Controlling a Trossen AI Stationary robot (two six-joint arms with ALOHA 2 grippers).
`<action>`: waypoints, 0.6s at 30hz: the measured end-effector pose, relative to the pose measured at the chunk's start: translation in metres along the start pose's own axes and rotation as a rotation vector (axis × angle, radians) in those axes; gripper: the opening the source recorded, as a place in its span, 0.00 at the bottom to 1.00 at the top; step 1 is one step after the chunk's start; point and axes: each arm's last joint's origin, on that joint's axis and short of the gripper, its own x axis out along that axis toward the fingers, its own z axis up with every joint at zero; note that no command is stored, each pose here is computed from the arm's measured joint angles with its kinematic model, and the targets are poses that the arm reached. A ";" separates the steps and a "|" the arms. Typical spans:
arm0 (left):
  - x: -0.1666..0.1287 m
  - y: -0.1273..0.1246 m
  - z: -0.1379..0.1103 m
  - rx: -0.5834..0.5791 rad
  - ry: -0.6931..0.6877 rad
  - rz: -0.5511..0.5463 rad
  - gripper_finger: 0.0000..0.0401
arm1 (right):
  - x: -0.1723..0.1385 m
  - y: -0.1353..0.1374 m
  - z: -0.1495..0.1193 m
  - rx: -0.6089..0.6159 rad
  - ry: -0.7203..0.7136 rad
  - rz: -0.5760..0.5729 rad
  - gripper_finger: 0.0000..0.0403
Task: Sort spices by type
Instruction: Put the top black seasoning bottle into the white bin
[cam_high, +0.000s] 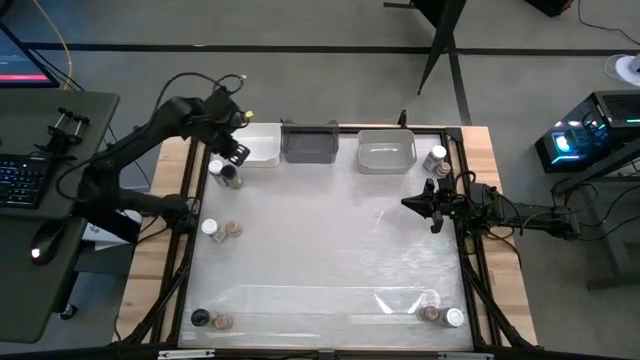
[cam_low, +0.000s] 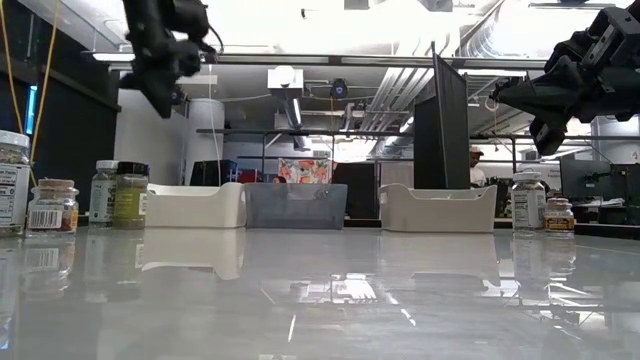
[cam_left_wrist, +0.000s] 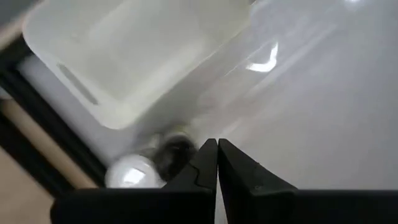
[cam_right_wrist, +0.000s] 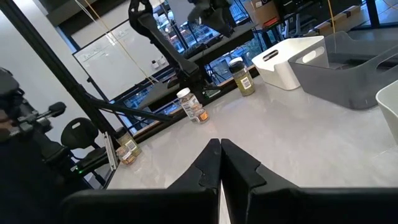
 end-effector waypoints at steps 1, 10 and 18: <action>0.006 0.002 0.004 0.028 0.024 0.018 0.02 | 0.000 0.000 0.000 0.000 0.000 0.000 0.00; 0.047 0.000 0.012 0.232 0.350 0.016 0.34 | 0.000 0.000 0.000 0.000 0.000 0.000 0.00; 0.059 -0.006 0.016 0.305 0.394 0.069 0.63 | 0.000 0.000 0.000 0.000 0.000 0.000 0.00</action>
